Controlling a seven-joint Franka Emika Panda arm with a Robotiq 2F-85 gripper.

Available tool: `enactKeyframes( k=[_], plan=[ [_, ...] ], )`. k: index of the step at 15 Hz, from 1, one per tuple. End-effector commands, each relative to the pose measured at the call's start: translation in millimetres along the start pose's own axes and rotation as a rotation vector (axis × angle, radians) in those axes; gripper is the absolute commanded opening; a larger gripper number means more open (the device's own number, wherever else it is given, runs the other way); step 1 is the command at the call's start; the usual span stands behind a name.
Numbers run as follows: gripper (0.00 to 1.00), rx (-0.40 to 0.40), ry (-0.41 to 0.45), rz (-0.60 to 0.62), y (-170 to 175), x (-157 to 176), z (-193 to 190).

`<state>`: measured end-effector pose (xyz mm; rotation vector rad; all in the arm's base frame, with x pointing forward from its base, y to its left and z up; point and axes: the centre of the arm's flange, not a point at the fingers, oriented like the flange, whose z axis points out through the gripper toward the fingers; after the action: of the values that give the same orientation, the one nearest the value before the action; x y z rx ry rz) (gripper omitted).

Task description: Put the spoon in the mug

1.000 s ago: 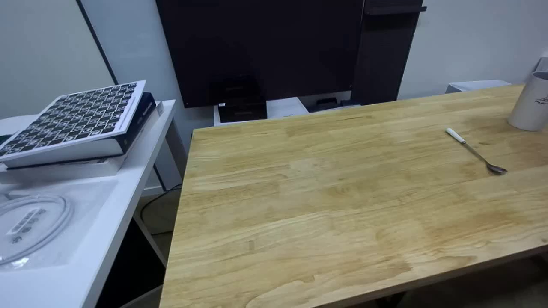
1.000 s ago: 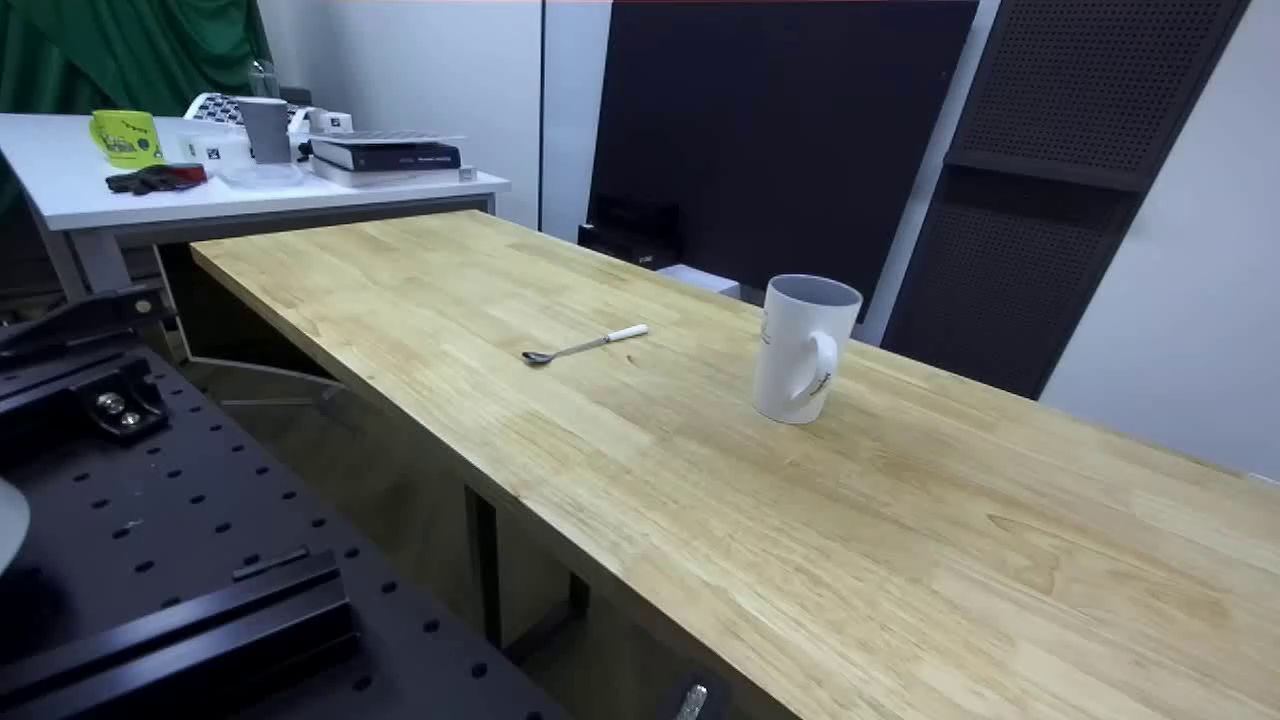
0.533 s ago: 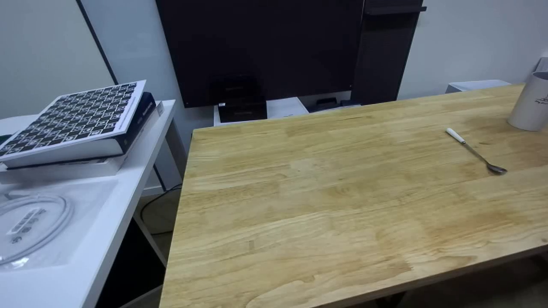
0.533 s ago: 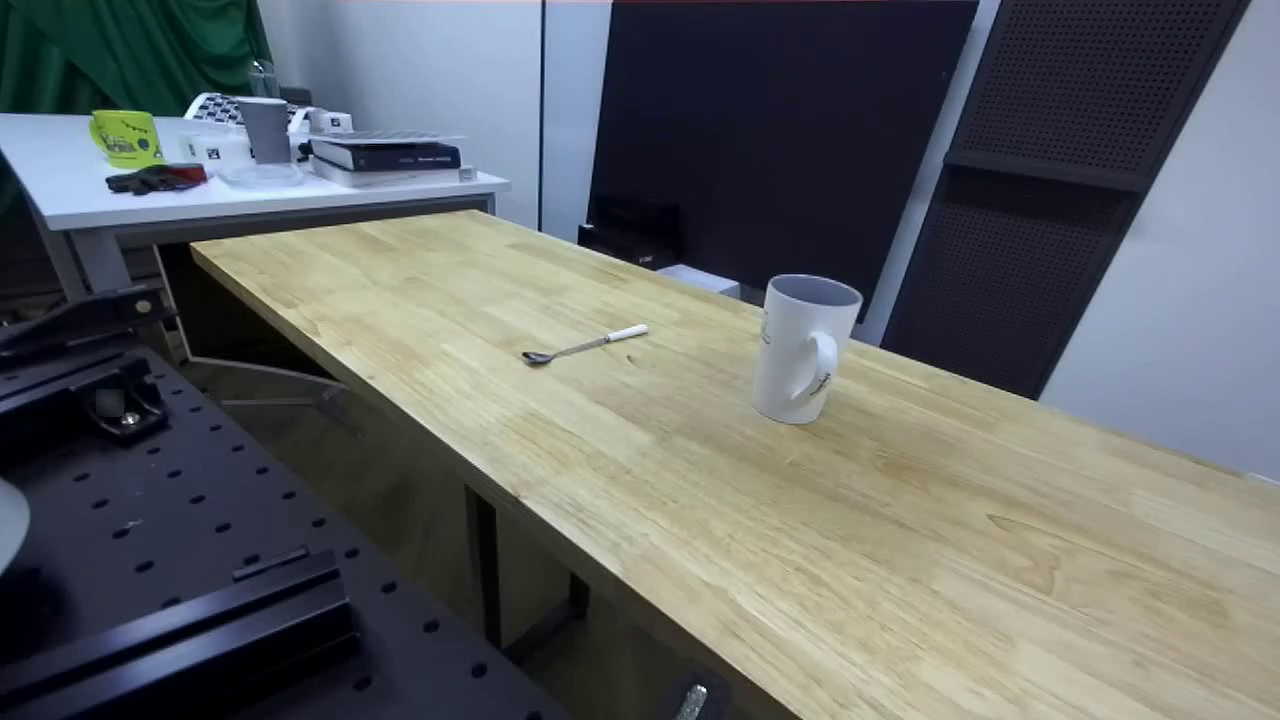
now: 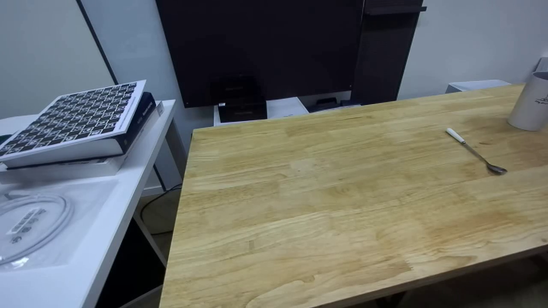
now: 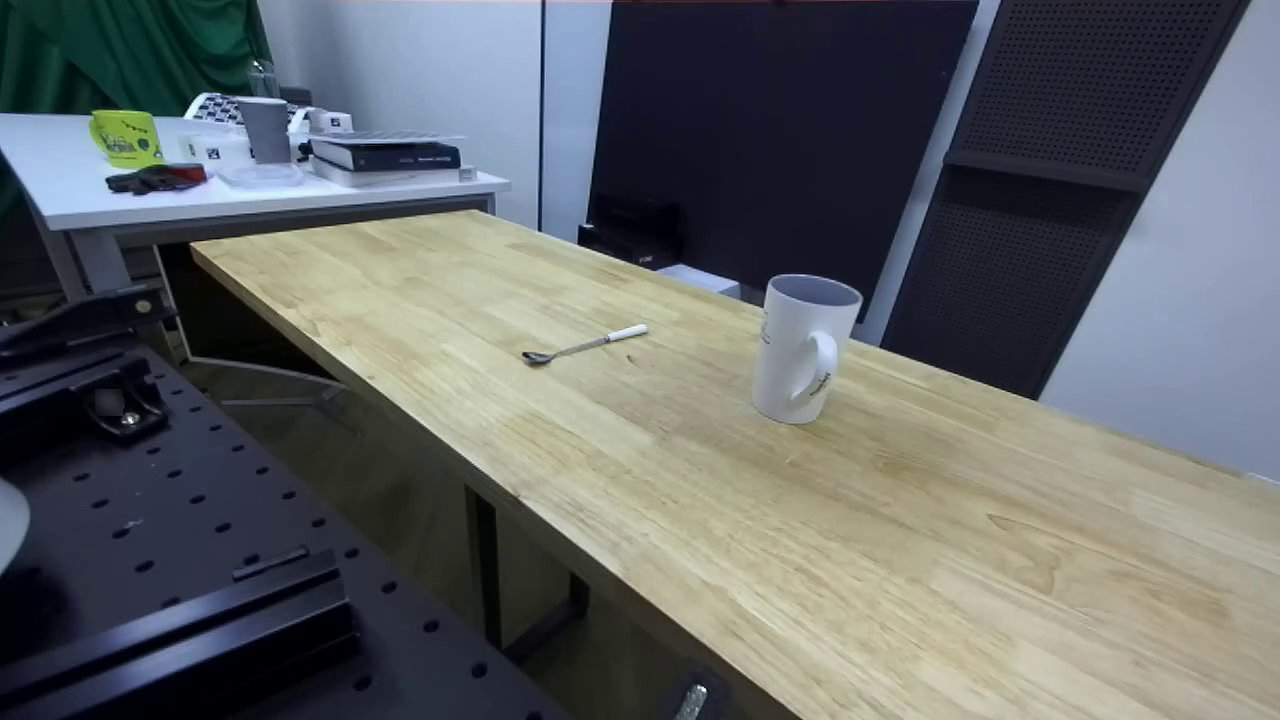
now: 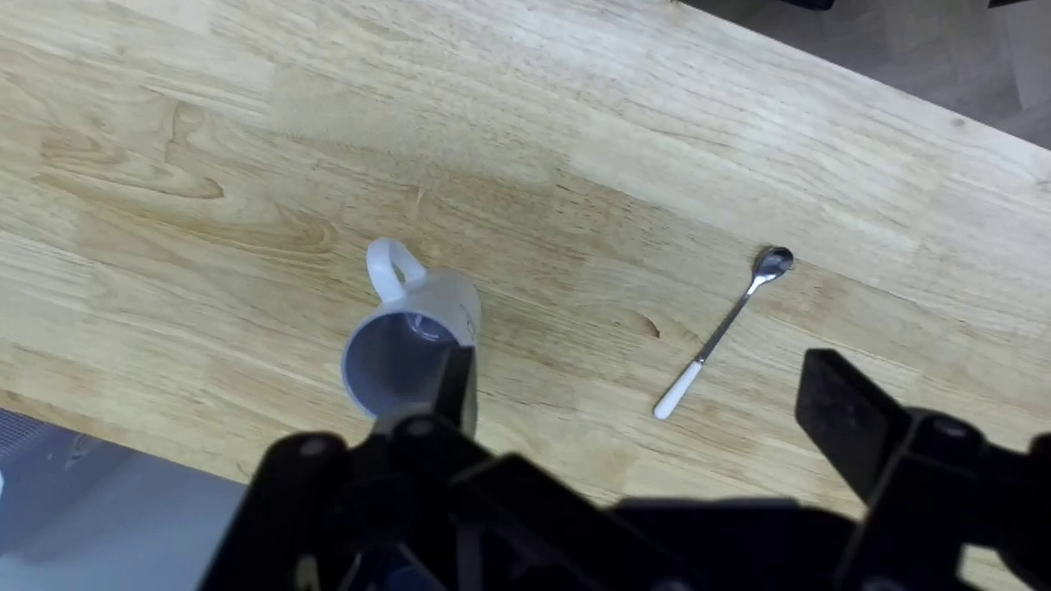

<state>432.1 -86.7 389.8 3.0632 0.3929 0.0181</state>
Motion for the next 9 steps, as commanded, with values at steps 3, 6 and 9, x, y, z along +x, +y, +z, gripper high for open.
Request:
enactKeyframes(
  k=[3,6,9],
  plan=[
    [1.0,-0.013,-0.036,0.013,-34,69,34],
    [1.0,-0.011,-0.079,0.075,-47,106,63],
    [1.0,-0.015,-0.138,0.151,-58,139,96]
  ],
)
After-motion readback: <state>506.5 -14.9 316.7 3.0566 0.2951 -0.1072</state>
